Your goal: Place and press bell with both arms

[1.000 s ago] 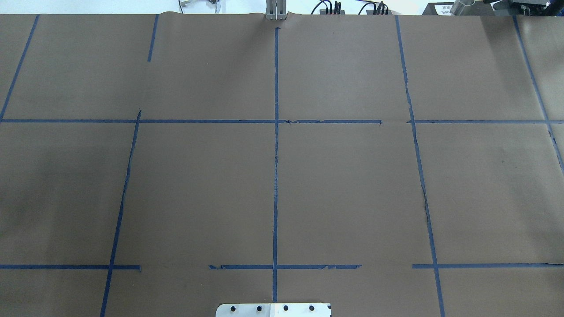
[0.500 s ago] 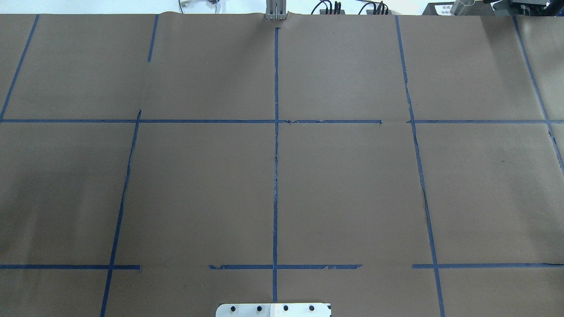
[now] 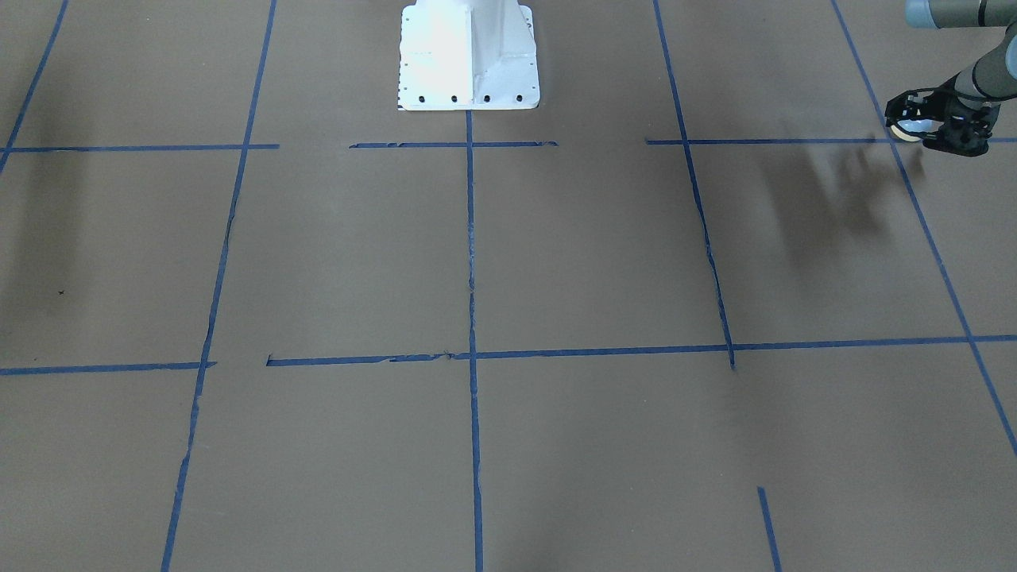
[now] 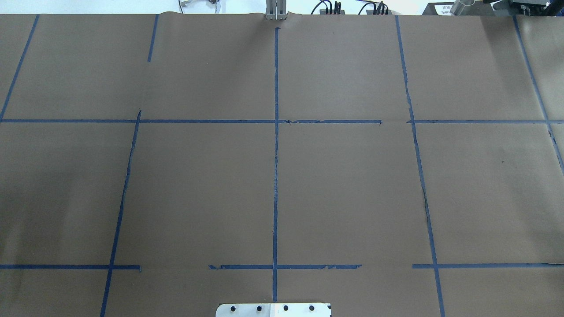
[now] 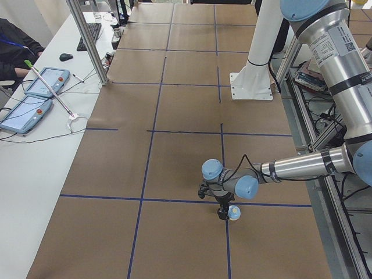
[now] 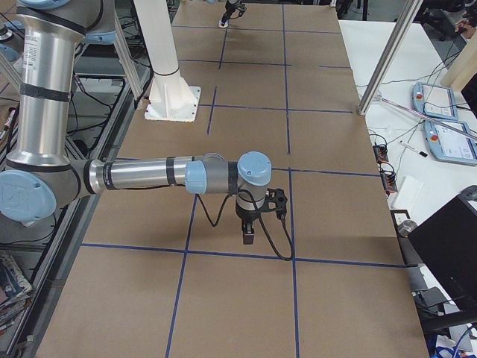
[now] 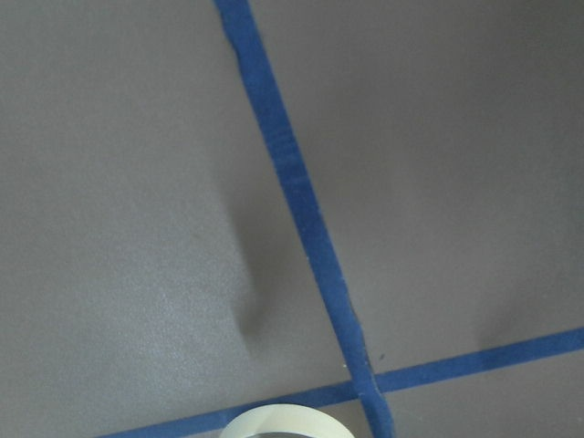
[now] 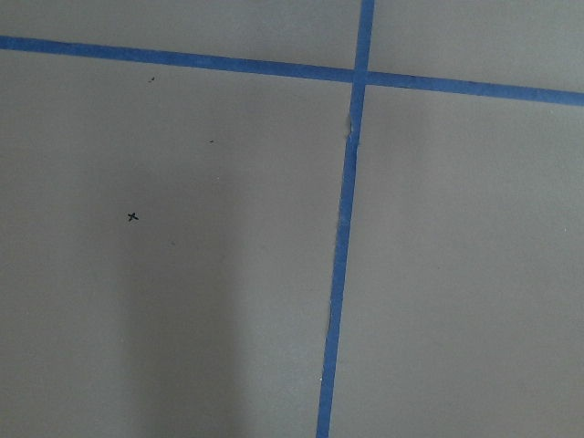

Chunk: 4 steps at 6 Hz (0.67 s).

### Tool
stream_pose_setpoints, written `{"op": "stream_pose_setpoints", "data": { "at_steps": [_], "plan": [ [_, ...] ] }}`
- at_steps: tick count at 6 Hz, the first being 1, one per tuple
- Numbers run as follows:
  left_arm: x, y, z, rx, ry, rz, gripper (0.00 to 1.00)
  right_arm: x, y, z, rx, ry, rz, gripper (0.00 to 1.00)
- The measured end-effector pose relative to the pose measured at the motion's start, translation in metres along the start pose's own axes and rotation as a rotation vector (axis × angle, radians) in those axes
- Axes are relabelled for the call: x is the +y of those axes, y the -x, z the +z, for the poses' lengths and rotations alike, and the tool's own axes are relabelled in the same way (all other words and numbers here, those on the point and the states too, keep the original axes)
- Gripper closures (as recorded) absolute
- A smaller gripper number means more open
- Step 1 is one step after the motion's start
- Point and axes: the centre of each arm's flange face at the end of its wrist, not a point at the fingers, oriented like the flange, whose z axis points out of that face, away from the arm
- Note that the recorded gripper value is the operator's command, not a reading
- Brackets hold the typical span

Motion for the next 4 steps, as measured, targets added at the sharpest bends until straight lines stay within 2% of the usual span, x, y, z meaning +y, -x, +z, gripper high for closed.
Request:
{"op": "stream_pose_setpoints", "data": {
  "at_steps": [1, 2, 4],
  "plan": [
    [0.0017, 0.0006, 0.0058, -0.003, 0.016, 0.005, 0.0, 0.0, -0.0001, 0.0001, 0.0, 0.0, 0.001, 0.0],
    [0.003, 0.0011, 0.0099, -0.005, 0.027, 0.008, 0.05, 0.0001, -0.0002, 0.0002, 0.0, 0.0, 0.001, 0.0],
    [0.004, 0.0014, 0.0141, -0.004, 0.029, 0.017, 0.78, 0.0, 0.0003, -0.0002, -0.001, 0.0, 0.001, 0.0]
  ]
}}
